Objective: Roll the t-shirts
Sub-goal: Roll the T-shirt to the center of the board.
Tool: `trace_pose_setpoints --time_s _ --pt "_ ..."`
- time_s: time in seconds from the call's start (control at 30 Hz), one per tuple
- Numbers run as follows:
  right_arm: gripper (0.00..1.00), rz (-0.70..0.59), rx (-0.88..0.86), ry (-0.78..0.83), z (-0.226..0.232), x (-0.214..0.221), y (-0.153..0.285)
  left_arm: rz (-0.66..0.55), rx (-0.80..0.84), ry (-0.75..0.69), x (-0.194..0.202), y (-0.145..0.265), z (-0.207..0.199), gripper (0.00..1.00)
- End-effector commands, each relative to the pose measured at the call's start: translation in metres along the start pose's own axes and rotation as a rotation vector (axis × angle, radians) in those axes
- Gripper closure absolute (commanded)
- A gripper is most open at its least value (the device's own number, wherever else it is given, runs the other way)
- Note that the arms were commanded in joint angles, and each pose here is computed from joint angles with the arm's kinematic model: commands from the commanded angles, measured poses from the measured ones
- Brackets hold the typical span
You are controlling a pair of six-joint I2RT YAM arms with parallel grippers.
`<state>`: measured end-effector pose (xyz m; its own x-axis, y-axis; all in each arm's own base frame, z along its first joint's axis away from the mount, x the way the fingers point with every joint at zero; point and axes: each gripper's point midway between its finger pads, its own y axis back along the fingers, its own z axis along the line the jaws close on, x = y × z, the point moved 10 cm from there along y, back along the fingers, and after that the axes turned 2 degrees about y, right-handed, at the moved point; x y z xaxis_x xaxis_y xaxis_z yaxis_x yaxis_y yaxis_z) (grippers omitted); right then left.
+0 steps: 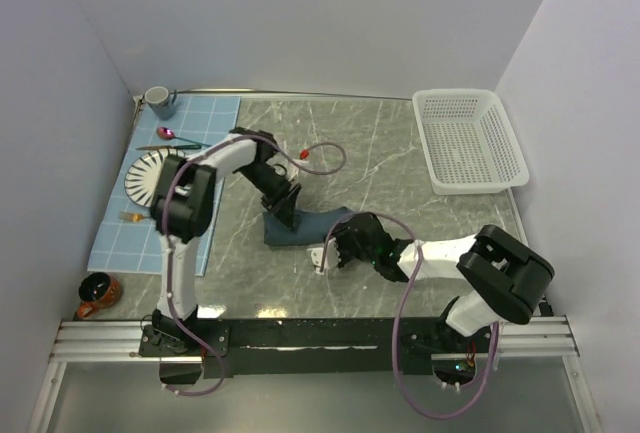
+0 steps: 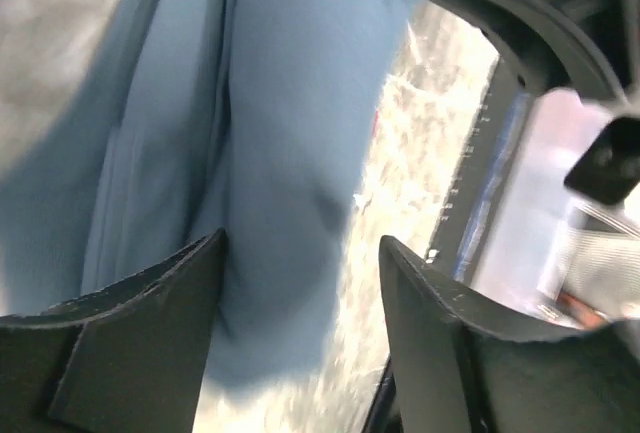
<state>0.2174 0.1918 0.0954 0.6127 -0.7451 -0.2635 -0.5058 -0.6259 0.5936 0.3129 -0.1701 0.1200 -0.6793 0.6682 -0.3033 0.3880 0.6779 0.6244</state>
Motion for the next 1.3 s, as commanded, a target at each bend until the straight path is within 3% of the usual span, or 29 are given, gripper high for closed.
trace_pose_setpoints --time_s 0.0,0.07,0.1,0.13,0.2,0.23,0.27,0.3,0.33,0.37,0.4,0.5,0.8,1.1,1.13,1.2,1.27 --pt "0.89 0.004 -0.12 -0.189 0.0 0.008 0.004 -0.231 -0.305 -0.181 -0.01 0.059 -0.034 0.32" --pt "0.96 0.003 -0.158 -0.209 0.002 0.011 0.006 -0.337 -0.398 -0.25 -0.008 0.077 -0.063 0.27" --pt "1.0 0.004 -0.159 -0.21 0.003 0.012 0.006 -0.33 -0.423 -0.25 0.008 0.067 -0.063 0.25" --pt "1.0 0.007 -0.171 -0.209 0.005 0.012 0.007 -0.423 -0.503 -0.387 0.004 0.078 -0.081 0.24" --pt "1.0 -0.005 -0.184 -0.208 0.008 0.013 0.008 -0.386 -0.598 -0.465 0.029 0.051 -0.082 0.24" --pt "1.0 -0.011 -0.19 -0.208 0.009 0.013 0.009 -0.485 -0.671 -0.624 0.026 0.058 -0.099 0.23" --pt "1.0 -0.017 -0.199 -0.213 0.009 0.013 0.009 -0.51 -0.707 -0.695 0.031 0.051 -0.103 0.23" --pt "1.0 -0.027 -0.204 -0.231 0.007 0.013 0.009 -0.457 -0.73 -0.724 0.053 0.023 -0.095 0.22" --pt "1.0 -0.021 -0.218 -0.237 0.007 0.013 0.01 -0.547 -0.795 -0.865 0.049 0.027 -0.107 0.21" --pt "1.0 -0.027 -0.22 -0.242 0.005 0.013 0.01 -0.504 -0.803 -0.874 0.069 0.008 -0.097 0.18" --pt "1.0 -0.022 -0.224 -0.25 0.005 0.014 0.011 -0.506 -0.825 -0.965 0.069 0.001 -0.103 0.18" --pt "1.0 -0.007 -0.233 -0.259 0.004 0.016 0.011 -0.529 -0.849 -1.054 0.071 -0.014 -0.106 0.18" --pt "1.0 -0.003 -0.244 -0.252 0.004 0.018 0.013 -0.486 -0.902 -1.196 0.068 -0.041 -0.102 0.17" --pt "1.0 -0.008 -0.236 -0.266 0.003 0.018 0.015 -0.323 -0.955 -1.203 0.079 -0.06 -0.069 0.19" --pt "1.0 -0.008 -0.237 -0.265 0.003 0.018 0.015 -0.36 -1.0 -1.224 0.076 -0.059 -0.067 0.19" --pt "1.0 -0.005 -0.239 -0.261 0.004 0.019 0.017 -0.287 -1.039 -1.194 0.086 -0.066 -0.05 0.22" --pt "1.0 -0.003 -0.241 -0.259 0.005 0.019 0.017 -0.264 -1.032 -1.157 0.082 -0.067 -0.046 0.33"
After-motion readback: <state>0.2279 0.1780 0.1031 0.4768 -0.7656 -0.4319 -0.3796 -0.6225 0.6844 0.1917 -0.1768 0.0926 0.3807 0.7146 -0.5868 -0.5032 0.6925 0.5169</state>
